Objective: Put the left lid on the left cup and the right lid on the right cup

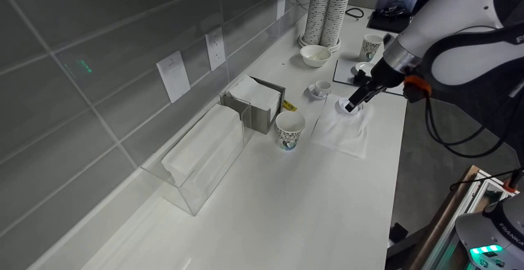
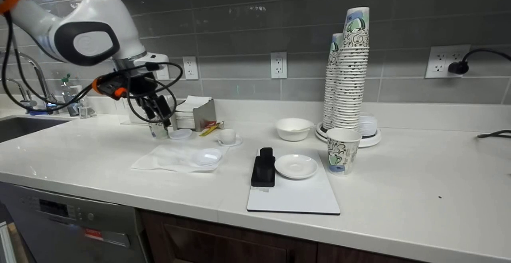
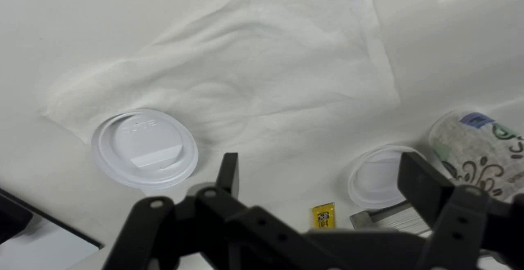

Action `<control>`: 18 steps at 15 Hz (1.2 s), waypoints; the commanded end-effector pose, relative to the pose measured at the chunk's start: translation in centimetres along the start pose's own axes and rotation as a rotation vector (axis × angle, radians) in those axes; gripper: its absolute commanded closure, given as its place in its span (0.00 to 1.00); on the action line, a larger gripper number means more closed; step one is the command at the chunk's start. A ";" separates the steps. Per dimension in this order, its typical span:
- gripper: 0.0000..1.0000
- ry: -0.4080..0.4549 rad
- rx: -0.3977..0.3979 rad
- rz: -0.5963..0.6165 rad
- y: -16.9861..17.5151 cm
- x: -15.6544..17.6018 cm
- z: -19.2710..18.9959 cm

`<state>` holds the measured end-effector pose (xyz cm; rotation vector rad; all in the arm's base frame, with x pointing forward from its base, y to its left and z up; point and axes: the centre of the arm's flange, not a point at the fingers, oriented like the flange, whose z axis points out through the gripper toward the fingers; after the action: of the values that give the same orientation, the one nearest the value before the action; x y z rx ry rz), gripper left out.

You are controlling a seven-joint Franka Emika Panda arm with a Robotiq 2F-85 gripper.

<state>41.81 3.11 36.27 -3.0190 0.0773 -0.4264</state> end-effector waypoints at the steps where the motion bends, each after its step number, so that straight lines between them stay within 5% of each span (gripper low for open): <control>1: 0.00 -0.027 0.018 0.097 -1.4 5.0 3.7; 15: 0.00 -0.032 0.054 0.068 -6.7 9.9 11.4; 18: 0.20 -0.044 0.049 0.059 -7.2 9.9 12.9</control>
<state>53.77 9.86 28.61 -2.9841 0.1333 -0.3465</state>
